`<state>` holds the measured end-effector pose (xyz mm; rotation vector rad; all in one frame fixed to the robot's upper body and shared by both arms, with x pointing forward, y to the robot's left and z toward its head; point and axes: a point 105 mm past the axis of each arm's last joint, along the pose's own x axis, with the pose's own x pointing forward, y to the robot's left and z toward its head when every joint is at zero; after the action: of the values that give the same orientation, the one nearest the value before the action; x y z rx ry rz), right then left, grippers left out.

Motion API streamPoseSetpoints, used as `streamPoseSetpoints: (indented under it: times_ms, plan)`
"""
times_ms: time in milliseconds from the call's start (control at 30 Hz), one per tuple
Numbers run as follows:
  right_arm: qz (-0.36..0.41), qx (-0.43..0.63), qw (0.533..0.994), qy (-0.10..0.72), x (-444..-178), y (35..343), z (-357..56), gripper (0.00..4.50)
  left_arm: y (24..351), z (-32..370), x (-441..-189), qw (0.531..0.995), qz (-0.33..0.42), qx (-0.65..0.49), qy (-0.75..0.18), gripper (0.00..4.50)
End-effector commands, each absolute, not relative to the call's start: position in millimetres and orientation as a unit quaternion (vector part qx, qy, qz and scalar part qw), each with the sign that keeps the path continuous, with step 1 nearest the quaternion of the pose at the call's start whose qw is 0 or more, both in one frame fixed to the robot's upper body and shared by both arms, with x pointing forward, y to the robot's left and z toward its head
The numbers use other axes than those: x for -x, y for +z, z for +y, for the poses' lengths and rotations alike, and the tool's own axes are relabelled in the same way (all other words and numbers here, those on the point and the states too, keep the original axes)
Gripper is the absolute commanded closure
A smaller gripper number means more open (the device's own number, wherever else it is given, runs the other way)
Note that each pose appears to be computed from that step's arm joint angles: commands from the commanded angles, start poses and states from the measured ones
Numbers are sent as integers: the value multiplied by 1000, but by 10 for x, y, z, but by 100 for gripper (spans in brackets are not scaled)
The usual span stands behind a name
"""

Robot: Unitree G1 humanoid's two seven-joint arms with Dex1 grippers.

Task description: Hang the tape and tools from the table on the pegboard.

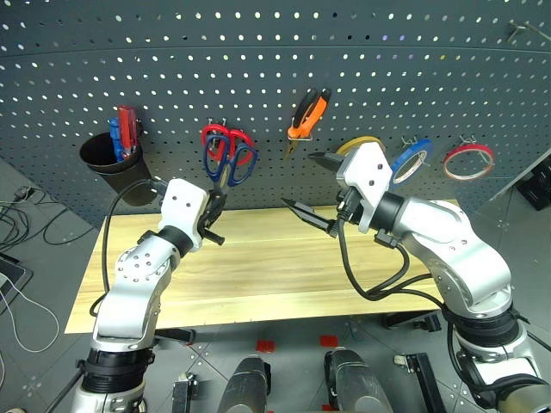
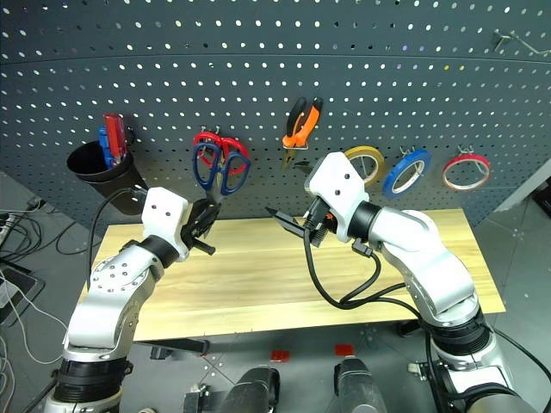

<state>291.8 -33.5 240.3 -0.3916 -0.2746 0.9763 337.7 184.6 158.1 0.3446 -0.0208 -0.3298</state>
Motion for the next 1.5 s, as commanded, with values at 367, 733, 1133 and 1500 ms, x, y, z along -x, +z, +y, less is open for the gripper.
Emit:
streamPoseSetpoints:
  times_ms: [367, 733, 1133, 1500]
  plan:
    - [-25, 125, 846, 518, -2688, 2129, -103, 0, 1166, 2371, -2962, 981, 97, -133, -102, 84]
    - [114, 57, 827, 547, -2452, 1823, 354, 0, 914, 3271, -2651, 978, 200, -51, -11, 84]
    - [98, 62, 818, 564, -2464, 2005, 630, 0, 748, 3736, -2800, 970, 243, 7, -10, 84]
    - [103, 57, 815, 568, -2425, 2019, 671, 0, 552, 4015, -3037, 962, 270, 11, 36, 84]
